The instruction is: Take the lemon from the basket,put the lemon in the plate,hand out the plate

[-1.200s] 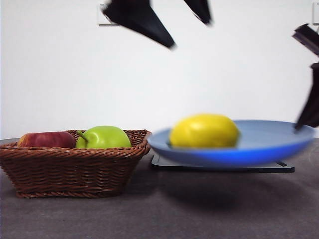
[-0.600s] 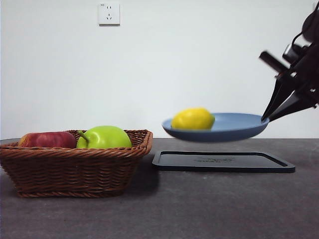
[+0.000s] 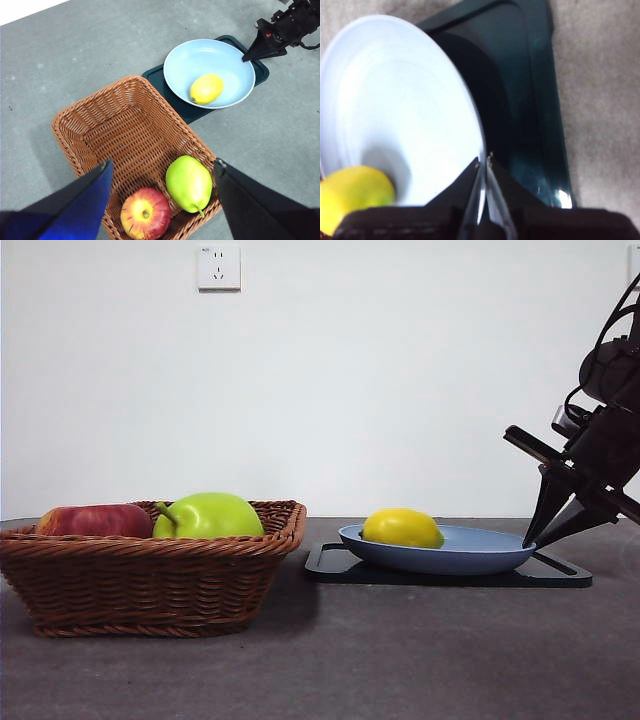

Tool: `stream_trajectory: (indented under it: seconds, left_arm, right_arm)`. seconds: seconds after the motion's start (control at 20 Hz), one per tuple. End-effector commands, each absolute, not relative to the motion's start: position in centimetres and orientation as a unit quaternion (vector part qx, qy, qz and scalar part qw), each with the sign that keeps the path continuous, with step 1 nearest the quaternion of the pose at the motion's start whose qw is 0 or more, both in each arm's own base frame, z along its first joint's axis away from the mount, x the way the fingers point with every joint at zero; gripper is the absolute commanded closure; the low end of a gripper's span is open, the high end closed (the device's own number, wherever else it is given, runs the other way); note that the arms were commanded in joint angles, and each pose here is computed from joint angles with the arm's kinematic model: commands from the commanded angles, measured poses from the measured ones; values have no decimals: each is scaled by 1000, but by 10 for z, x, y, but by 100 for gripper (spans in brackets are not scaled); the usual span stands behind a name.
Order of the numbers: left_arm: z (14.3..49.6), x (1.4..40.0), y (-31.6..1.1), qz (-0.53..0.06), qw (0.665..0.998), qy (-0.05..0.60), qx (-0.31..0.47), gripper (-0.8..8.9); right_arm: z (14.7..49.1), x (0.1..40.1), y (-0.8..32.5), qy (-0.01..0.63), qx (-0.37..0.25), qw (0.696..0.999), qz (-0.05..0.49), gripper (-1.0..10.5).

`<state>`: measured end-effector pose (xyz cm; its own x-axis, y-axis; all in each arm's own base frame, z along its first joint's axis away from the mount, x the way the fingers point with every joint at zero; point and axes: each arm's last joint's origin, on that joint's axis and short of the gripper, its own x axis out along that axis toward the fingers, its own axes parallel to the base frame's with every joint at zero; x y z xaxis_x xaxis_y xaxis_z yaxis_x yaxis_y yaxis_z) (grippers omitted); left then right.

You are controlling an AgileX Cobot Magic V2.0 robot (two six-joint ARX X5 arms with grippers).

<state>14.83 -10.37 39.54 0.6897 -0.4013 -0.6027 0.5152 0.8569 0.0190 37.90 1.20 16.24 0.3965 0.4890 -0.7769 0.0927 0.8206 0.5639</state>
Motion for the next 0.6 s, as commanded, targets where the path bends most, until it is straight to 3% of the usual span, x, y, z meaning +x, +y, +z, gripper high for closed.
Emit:
stream_trajectory:
  seconds: [0.05,0.2,0.4,0.6]
  left_arm:
    - [403,149,-105,-254,918,290,93,463]
    - [403,149,-105,-254,919,287,93,463]
    - [406,151,-106,-255,924,272,87,464]
    - [412,155,-106,-226,941,233,98,465]
  right_arm:
    - [162,385,12,528,260,797,133,846]
    - [163,385,12,527,260,798,133,724]
    - [183,380,12,506,255,811,144,726]
    - [228,361,12,475,232,833,162,729]
